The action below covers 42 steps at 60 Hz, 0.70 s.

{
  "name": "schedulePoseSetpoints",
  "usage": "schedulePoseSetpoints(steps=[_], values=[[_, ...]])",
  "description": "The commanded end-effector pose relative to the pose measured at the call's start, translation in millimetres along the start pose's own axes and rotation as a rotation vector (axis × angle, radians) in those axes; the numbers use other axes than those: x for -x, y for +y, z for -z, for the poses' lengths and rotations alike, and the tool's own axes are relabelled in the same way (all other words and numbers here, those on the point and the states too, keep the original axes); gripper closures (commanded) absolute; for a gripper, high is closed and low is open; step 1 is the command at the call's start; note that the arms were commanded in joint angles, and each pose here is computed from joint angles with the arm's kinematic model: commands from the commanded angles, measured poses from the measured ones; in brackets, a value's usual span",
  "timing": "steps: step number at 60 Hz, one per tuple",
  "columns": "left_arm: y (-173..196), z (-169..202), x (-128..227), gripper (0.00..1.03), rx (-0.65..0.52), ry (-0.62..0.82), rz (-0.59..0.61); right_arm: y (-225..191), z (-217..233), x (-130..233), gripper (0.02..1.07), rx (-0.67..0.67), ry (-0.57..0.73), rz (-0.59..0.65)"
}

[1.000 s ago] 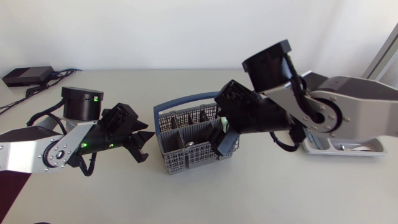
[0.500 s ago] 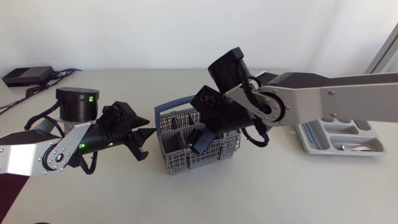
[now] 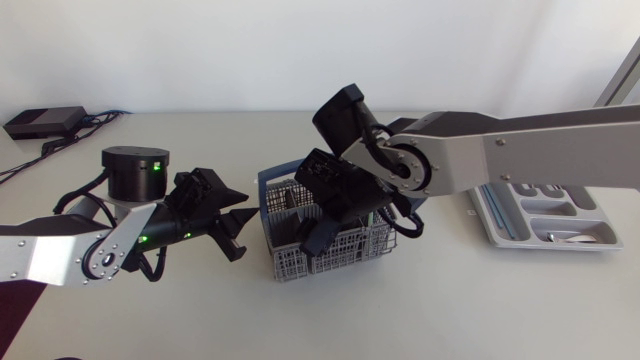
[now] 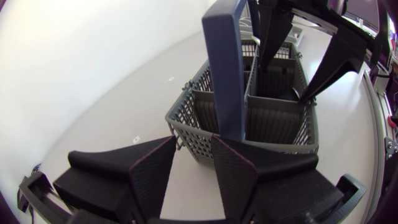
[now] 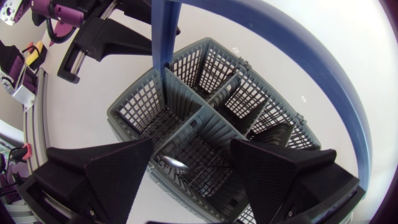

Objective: Sort the cutlery from the basket into the organizer compartments.

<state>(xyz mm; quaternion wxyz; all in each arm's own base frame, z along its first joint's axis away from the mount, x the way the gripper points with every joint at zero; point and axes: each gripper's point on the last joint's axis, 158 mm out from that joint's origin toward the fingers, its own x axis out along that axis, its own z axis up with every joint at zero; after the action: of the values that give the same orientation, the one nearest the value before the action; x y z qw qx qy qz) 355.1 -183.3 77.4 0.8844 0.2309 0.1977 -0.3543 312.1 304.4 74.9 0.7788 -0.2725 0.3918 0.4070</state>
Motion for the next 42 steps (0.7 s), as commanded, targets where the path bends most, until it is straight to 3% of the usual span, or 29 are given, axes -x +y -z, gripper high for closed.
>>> schedulePoseSetpoints(steps=[1, 42], values=[[-19, 11, -8, 0.62, -0.005, 0.031, 0.061, 8, 13, -11, 0.18, 0.004, 0.066, -0.020], [-21, 4, -14, 0.62, -0.016, 0.013, 0.066, -10, 17, 10, 0.18, -0.055, 0.102, 0.025]])
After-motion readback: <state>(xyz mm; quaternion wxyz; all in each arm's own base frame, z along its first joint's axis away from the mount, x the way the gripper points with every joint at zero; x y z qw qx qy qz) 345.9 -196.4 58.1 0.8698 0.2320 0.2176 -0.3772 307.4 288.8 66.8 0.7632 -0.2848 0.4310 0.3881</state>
